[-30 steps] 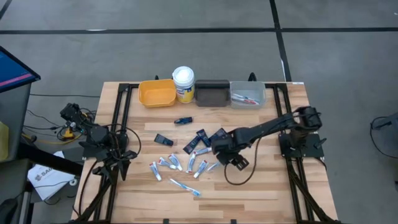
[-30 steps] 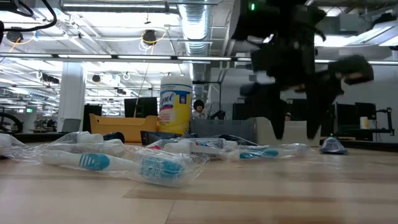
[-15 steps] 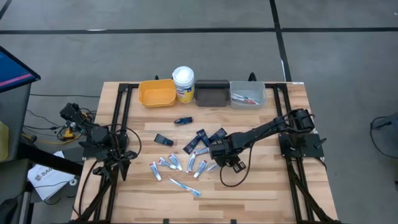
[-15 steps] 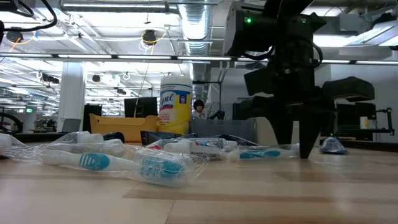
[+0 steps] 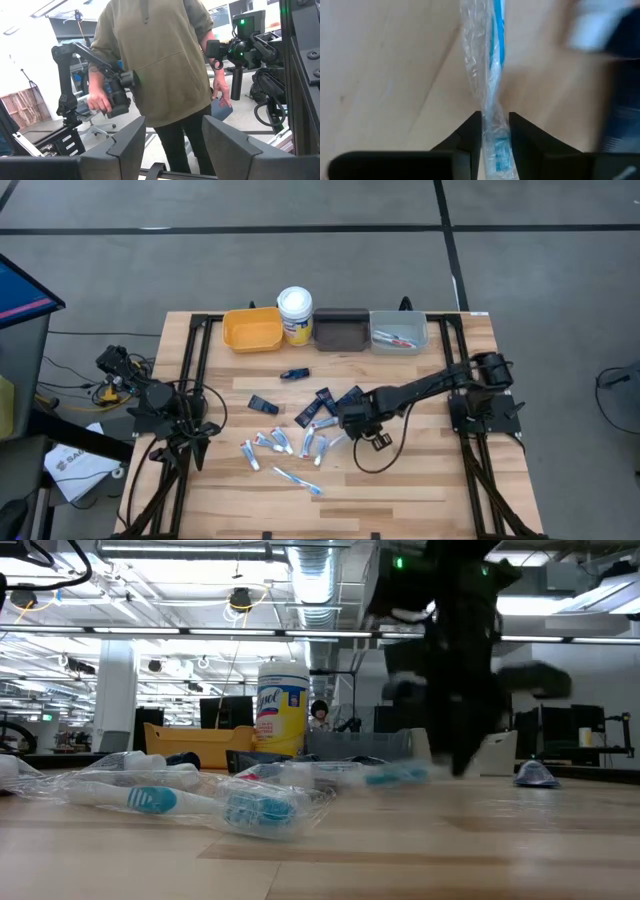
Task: Pick & Place Travel size toiletries
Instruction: Put the light blue toothbrush into the gray bin
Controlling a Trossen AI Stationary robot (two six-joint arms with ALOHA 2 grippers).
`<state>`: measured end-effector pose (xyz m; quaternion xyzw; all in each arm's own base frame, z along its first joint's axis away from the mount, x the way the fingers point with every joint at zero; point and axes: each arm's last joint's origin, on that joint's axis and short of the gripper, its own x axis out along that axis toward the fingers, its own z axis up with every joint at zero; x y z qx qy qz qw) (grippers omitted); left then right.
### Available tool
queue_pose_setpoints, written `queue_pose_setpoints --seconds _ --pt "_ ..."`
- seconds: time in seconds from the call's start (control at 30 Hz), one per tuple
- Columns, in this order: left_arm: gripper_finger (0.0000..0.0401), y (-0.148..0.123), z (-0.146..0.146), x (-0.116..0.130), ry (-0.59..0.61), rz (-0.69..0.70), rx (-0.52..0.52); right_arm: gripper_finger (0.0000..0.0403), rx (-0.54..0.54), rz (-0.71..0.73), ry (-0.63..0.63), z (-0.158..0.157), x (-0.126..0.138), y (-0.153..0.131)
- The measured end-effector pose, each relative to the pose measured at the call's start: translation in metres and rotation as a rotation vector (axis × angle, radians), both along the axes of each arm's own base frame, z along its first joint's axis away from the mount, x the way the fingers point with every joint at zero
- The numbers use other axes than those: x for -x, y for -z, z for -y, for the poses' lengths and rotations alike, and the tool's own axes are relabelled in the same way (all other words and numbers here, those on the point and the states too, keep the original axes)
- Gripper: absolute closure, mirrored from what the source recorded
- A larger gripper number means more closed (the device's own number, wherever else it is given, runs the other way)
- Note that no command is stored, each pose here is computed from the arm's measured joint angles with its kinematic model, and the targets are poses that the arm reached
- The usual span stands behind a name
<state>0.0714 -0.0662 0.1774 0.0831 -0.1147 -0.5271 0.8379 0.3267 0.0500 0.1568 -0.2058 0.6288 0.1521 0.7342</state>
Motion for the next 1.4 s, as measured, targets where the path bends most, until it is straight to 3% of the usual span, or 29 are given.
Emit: queue_pose_setpoints --seconds 0.27,0.47,0.67,0.77,1.0,1.4 --pt "0.021 -0.001 0.0 0.0 0.0 0.005 0.003 0.0325 -0.028 0.175 0.112 0.031 0.013 -0.056" --pt "0.021 -0.001 0.0 0.0 0.0 0.005 0.003 0.0325 0.061 0.318 0.285 0.079 0.035 -0.099" --pt "0.021 -0.001 0.0 0.0 0.0 0.005 0.003 0.0325 0.243 0.359 0.536 0.135 0.068 -0.125" --pt "0.021 -0.001 0.0 0.0 0.0 0.005 0.004 0.0325 0.307 0.344 0.653 0.16 0.084 -0.13" --pt "0.021 -0.001 0.0 0.0 0.0 0.006 0.004 0.0325 0.348 0.278 0.86 0.209 0.115 -0.128" --pt "0.021 -0.001 0.0 0.0 0.0 0.007 0.005 0.0325 0.319 0.073 0.993 0.255 0.128 -0.089"
